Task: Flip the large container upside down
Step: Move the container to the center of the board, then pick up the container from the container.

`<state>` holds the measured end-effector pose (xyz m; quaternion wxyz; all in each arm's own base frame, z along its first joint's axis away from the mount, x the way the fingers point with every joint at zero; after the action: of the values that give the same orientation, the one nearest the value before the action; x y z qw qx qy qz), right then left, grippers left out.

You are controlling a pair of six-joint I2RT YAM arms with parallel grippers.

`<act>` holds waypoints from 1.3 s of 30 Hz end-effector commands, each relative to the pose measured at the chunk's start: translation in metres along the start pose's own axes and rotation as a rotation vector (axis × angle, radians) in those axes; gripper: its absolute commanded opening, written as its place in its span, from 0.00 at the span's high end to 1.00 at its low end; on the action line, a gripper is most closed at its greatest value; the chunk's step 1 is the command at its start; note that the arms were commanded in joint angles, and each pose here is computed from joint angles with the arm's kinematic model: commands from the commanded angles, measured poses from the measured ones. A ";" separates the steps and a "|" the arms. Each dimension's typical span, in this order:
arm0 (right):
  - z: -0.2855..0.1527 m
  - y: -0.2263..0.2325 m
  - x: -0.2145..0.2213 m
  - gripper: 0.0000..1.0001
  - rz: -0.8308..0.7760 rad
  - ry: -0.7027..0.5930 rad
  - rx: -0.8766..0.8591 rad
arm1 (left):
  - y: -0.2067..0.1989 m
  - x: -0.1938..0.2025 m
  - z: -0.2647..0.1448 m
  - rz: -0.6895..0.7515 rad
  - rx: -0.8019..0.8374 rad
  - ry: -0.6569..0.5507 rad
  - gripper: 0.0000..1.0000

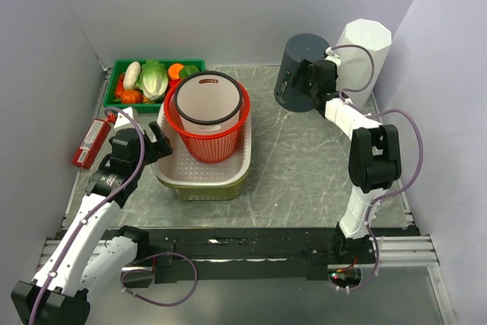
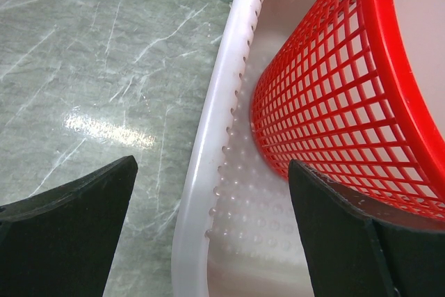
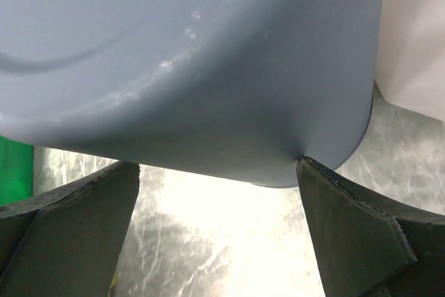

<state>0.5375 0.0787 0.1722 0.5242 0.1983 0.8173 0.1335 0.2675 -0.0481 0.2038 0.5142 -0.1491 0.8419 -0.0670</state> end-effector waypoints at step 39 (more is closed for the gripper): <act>-0.045 0.061 -0.037 0.00 -0.133 0.065 -0.207 | -0.002 -0.021 -0.010 -0.021 0.017 -0.089 0.04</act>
<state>0.5424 0.1051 0.1887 0.4887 0.1127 0.8512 0.1545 0.2654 -0.0473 0.2098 0.5236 -0.1503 0.8356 -0.0710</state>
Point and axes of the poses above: each gripper's point midway between its finger pads, its own z axis out along the fingers, its own y axis along the line the jaws close on, x = y × z, the point moved 1 cm from there along -z, back along the fingers, and after that the axes turned 3 degrees about z, right-handed, at the moved point
